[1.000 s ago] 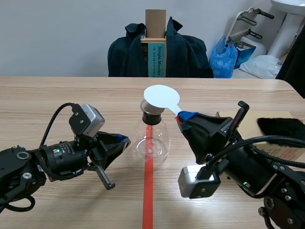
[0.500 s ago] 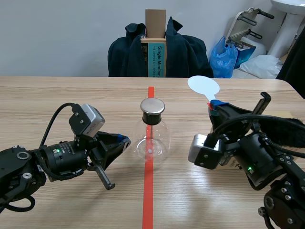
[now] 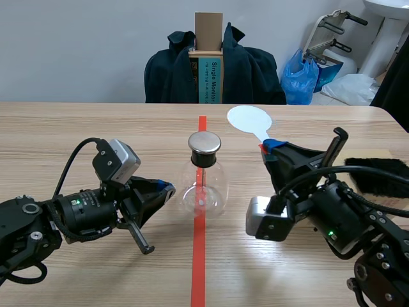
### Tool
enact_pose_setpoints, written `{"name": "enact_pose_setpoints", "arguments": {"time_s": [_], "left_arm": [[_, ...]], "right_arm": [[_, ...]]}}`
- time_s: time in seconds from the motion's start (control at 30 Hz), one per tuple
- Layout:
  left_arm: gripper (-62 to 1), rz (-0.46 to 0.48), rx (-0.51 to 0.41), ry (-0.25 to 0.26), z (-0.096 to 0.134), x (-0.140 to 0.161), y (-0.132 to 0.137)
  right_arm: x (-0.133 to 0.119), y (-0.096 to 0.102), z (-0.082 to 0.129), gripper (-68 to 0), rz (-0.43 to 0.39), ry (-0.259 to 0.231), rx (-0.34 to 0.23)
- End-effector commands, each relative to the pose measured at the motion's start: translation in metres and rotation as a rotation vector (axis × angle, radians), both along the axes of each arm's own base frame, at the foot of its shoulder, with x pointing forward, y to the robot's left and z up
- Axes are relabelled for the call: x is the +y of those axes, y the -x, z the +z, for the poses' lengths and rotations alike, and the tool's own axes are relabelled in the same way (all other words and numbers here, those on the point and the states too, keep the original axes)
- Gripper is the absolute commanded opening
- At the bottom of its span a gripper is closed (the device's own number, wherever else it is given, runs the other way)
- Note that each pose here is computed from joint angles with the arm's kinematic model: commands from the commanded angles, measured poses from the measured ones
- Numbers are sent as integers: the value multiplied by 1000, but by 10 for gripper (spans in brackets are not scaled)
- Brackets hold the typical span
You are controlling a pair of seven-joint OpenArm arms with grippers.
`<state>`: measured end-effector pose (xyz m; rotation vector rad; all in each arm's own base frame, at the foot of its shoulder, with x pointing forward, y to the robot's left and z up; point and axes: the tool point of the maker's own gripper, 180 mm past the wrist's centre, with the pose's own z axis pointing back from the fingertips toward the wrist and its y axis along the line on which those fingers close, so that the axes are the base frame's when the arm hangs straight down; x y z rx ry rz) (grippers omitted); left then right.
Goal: Do the electroscope experiment.
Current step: 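Move the plate toward and away from the electroscope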
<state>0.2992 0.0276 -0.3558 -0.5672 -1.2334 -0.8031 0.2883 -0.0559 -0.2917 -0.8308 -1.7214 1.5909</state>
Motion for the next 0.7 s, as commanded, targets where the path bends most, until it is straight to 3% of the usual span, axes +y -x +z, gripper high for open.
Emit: {"name": "enact_pose_setpoints", "arguments": {"time_s": [0.0,0.33,0.67], "left_arm": [[-590,6,-34,25,12,-1,-6],[-590,6,-34,25,12,-1,-6],[-590,6,-34,25,12,-1,-6]], "right_arm": [[4,-3,11,-667,31,4,-40],[30,23,10,-667,233,20,-53],[39,32,8,-667,298,27,-54]]}}
